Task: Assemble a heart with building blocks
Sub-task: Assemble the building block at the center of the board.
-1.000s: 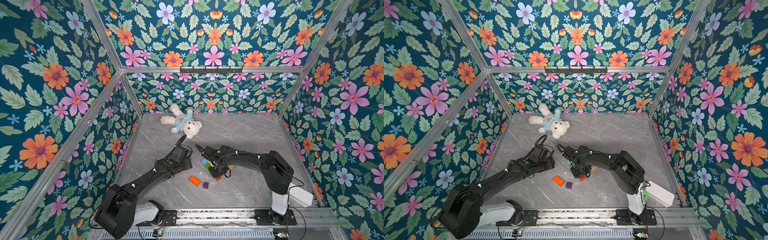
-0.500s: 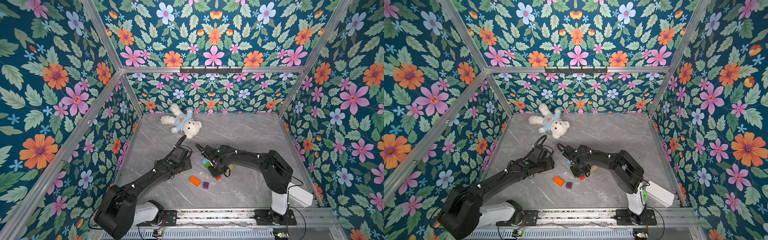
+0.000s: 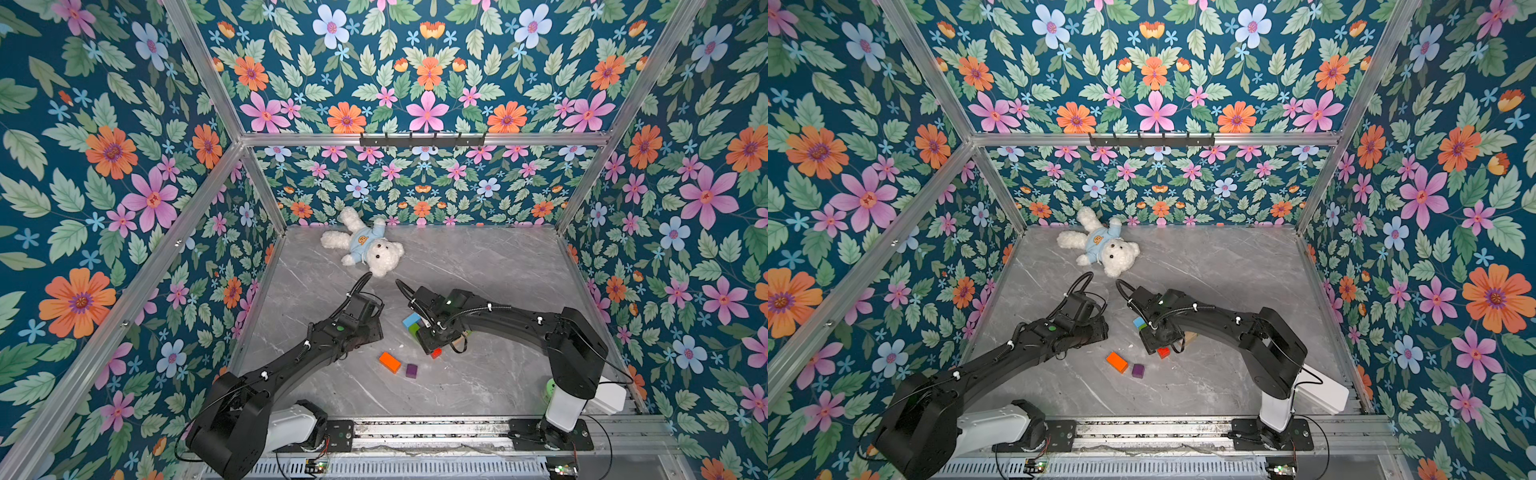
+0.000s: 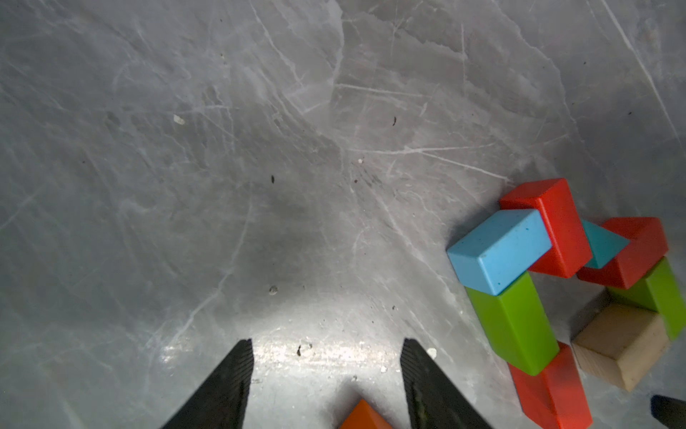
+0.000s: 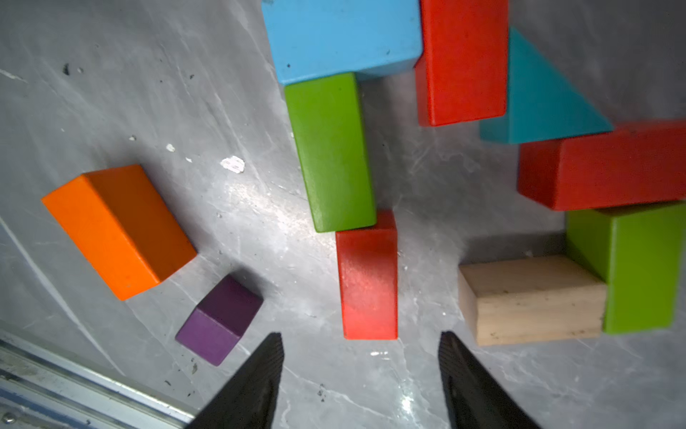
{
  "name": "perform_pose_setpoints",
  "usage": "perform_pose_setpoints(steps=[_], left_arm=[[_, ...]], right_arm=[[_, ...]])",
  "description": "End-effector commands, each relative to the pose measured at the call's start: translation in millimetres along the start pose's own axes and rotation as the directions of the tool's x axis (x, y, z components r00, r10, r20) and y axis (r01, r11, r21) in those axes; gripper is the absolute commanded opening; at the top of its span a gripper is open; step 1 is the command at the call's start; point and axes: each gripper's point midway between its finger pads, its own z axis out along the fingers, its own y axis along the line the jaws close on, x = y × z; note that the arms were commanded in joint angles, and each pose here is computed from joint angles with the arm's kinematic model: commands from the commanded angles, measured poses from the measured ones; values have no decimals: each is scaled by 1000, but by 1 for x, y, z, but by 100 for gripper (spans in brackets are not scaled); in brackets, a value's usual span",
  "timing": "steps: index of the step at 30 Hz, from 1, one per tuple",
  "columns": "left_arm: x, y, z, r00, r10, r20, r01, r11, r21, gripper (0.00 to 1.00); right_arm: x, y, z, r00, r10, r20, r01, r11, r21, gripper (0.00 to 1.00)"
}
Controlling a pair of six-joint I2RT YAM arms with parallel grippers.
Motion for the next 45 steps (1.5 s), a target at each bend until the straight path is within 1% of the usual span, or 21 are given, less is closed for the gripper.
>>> perform_pose_setpoints(steps=[1,5,6,8,12,15,24,32,38,40,42,45], left_arm=[[-1,0,0,1000,-17,4,17,1000,0,66],[-1,1,-2,1000,-19,7,19,1000,0,66],[-1,1,-2,1000,-21,9,21,1000,-2,66],[-1,2,-2,1000,-17,8,17,1000,-7,66],[1,4,-1,1000,-18,5,19,1000,-15,66],[1,5,-1,1000,-21,3,21,1000,-18,66],[3,7,0,1000,-20,2,20,999,-25,66],[5,9,1,1000,-17,-2,17,999,-29,66],[8,10,2,1000,-25,-10,24,999,-24,66],[9,11,2,1000,-25,-10,25,999,-26,66],[9,11,2,1000,-28,-9,27,999,-26,65],[10,11,1,999,-31,-12,31,999,-24,65]], right_arm=[[-1,4,6,1000,20,-14,-20,1000,-20,70],[-6,1,17,999,16,-30,-16,1000,-11,69],[-7,0,20,999,14,-34,-15,1000,-8,68],[-8,0,25,999,4,-42,-5,1000,-5,63],[-7,0,30,998,-9,-56,9,1000,-1,57],[-6,0,32,998,-17,-62,17,1000,-2,49],[-7,1,30,998,-23,-58,23,1000,-3,42],[-7,2,33,998,-31,-58,31,999,5,42],[-10,6,27,999,-41,-36,41,999,-11,44],[-10,6,28,998,-41,-42,40,999,-7,44],[-10,4,31,998,-41,-47,41,999,6,47],[-13,2,27,999,-36,-34,37,999,22,48]])
